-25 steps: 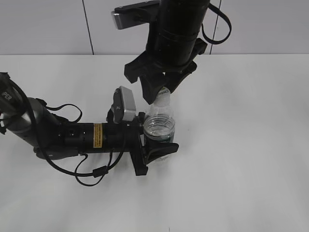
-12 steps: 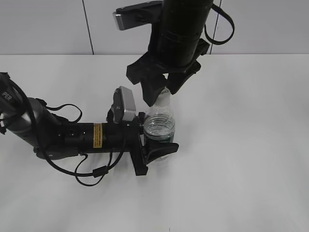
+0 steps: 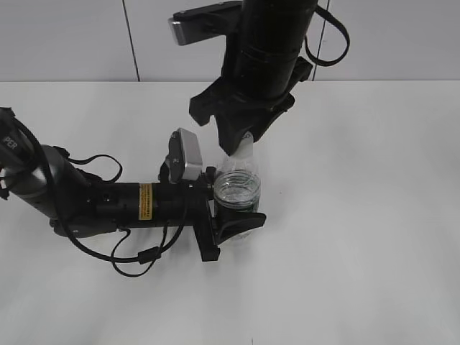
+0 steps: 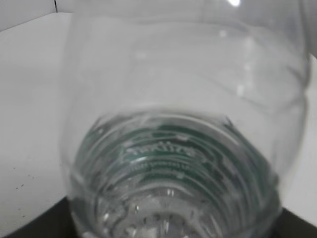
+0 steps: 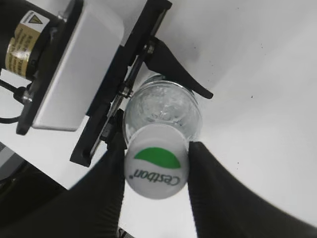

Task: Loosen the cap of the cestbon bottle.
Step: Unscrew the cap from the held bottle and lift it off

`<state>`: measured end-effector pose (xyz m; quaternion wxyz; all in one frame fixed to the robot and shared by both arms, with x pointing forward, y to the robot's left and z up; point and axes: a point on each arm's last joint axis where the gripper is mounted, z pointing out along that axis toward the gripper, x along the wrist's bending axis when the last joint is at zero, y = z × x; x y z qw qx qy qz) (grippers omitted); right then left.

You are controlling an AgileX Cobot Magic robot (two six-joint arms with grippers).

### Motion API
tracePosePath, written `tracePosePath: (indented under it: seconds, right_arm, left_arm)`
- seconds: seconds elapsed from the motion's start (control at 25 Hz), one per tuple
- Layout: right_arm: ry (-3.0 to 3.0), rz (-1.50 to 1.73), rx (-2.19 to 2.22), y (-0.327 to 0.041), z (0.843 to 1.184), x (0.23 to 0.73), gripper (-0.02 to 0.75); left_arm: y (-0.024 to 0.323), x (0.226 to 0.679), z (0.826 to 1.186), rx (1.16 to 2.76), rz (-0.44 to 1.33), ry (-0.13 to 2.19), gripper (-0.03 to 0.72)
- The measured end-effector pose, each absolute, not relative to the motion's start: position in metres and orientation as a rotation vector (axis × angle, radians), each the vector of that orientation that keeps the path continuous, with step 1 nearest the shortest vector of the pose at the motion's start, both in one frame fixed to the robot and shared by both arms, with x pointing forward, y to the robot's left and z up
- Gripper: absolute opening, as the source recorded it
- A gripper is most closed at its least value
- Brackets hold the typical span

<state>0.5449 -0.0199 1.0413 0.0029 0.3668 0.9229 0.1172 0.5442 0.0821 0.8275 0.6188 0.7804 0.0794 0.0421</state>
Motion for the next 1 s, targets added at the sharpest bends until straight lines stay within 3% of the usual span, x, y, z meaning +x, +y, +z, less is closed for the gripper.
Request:
tracePosePath:
  seconds: [0.08, 1.0]
  right_arm:
    - [2.892, 0.363, 1.141, -0.0202, 1.0412, 0.5452, 0.293]
    - [2.983, 0.325, 0.659, -0.0219, 1.0414, 0.5463, 0.293]
  left_arm:
    - [0.0821, 0.5442, 0.8275, 1.795, 0.097, 0.183, 0.412]
    - [0.0819, 0.5445, 0.8275, 1.794, 0.100, 0.188, 0.412]
